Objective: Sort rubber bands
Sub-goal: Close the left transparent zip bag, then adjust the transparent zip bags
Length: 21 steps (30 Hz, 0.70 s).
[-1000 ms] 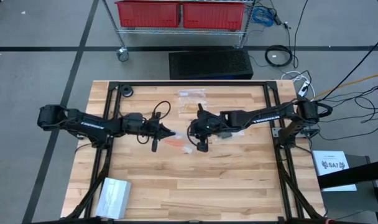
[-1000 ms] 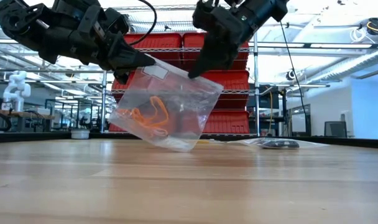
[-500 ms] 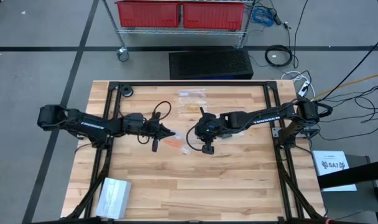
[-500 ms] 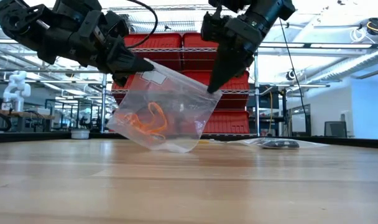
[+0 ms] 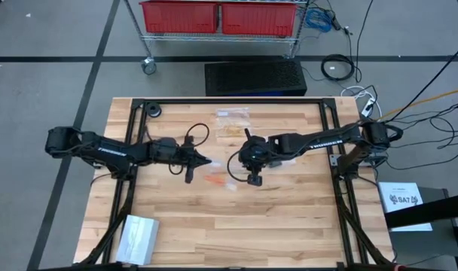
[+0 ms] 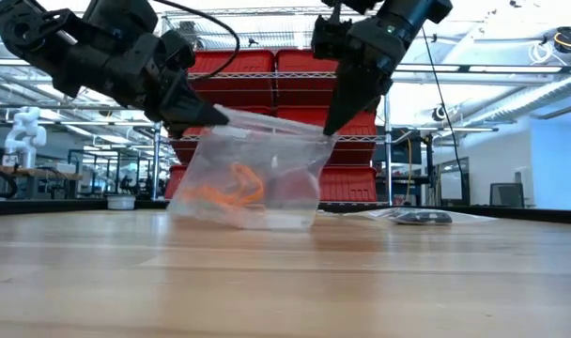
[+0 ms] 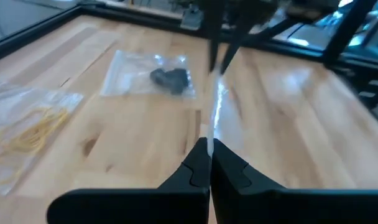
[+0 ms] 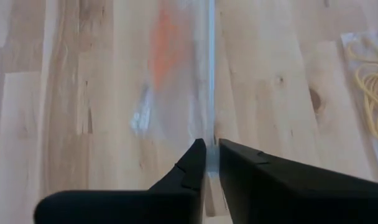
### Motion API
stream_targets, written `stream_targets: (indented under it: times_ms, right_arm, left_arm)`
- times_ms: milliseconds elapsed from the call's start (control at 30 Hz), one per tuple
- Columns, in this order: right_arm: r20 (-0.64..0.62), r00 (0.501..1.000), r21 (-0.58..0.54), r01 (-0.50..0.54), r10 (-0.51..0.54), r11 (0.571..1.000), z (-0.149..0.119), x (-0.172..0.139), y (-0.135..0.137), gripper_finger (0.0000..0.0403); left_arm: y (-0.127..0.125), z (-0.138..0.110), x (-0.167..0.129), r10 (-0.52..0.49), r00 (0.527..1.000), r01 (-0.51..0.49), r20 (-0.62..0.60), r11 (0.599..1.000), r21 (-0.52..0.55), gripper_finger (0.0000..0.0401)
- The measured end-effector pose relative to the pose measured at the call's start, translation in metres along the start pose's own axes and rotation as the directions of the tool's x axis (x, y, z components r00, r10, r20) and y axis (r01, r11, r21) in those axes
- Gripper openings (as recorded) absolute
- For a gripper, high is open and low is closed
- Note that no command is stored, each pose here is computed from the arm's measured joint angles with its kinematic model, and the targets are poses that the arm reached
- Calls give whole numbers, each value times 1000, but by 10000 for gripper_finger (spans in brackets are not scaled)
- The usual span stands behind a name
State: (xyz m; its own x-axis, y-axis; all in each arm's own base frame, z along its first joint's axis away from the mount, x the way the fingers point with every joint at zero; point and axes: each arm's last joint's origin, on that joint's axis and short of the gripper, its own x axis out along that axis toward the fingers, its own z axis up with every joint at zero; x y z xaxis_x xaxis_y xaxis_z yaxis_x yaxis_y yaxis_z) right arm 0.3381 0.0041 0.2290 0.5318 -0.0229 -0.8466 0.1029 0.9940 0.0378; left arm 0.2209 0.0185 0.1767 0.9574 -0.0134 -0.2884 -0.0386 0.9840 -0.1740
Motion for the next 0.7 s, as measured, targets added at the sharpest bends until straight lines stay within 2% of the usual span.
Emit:
stream_targets:
  times_ms: [200,300,433,567,700]
  right_arm:
    - [-55,998,28,14,-12,1000,-8,-8,-3,50]
    - [-46,995,26,89,-88,996,-8,-17,-6,71]
    - [-75,984,17,162,-160,987,-11,-19,-9,108]
    - [-67,984,21,168,-166,986,-11,-20,-9,144]
    - [-103,981,8,168,-167,986,-14,-20,-9,152]
  left_arm:
    - [5,-8,-1,128,990,-128,-64,992,0,8]
    - [6,-10,-1,173,982,-174,-75,985,4,25]
    - [7,-10,-1,187,979,-188,-76,982,5,59]
    - [7,-10,-2,211,975,-211,-70,977,6,104]
    - [8,-10,-2,228,971,-228,-68,974,7,144]
